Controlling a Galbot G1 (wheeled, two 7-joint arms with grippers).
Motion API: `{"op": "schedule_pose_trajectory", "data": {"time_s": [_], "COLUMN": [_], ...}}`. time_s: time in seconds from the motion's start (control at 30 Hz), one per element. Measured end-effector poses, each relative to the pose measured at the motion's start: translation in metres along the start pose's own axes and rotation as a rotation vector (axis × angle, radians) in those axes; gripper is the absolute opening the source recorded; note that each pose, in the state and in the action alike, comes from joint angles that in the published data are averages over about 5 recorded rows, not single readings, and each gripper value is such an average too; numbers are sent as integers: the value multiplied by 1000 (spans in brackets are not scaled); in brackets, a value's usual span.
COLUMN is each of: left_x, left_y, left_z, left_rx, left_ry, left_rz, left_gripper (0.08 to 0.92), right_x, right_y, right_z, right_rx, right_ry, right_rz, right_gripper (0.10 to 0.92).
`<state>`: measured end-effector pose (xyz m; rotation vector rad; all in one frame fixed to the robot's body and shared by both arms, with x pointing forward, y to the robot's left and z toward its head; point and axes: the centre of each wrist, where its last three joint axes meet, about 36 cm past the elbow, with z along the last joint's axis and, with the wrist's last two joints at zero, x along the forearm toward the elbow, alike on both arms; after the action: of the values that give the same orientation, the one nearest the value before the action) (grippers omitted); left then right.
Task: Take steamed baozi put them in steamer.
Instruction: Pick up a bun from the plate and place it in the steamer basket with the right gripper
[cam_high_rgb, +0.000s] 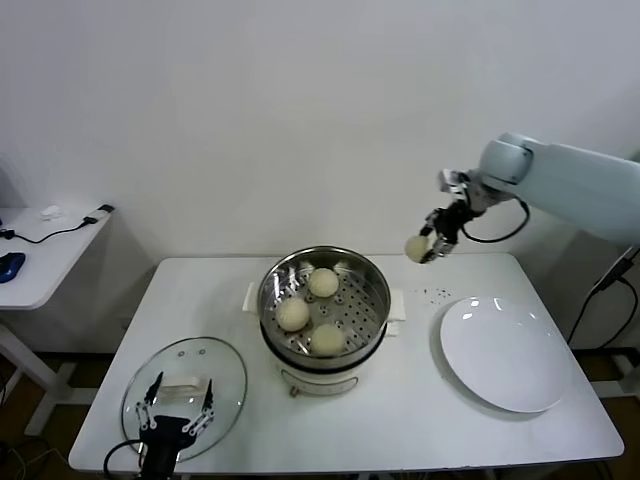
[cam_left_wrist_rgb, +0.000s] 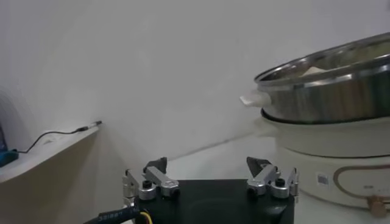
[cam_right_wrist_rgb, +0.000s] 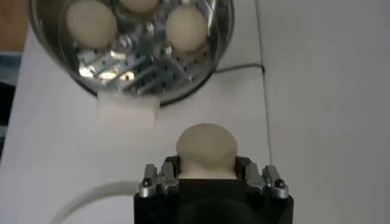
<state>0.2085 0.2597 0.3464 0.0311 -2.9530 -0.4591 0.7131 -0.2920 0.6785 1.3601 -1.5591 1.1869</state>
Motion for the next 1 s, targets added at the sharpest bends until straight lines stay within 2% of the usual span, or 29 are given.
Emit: {"op": "schedule_pose_trajectory", "data": {"time_s": [0.23, 0.4, 1.0], "left_x": [0, -1, -4], "left_y": [1, 4, 7], "left_z": [4, 7, 13], "left_rx": [12, 12, 15], "left_ry": [-5, -4, 1], "left_rz": [7, 7, 8], "left_gripper": [823, 823, 823], "right_x": [-12, -33, -111], "right_y": [6, 19, 52], "right_z": [-86, -121, -140], "right_rx": [36, 52, 64], "right_ry": [-3, 29, 153], "right_rz": [-56, -92, -146], "right_gripper": [589, 585, 594]}}
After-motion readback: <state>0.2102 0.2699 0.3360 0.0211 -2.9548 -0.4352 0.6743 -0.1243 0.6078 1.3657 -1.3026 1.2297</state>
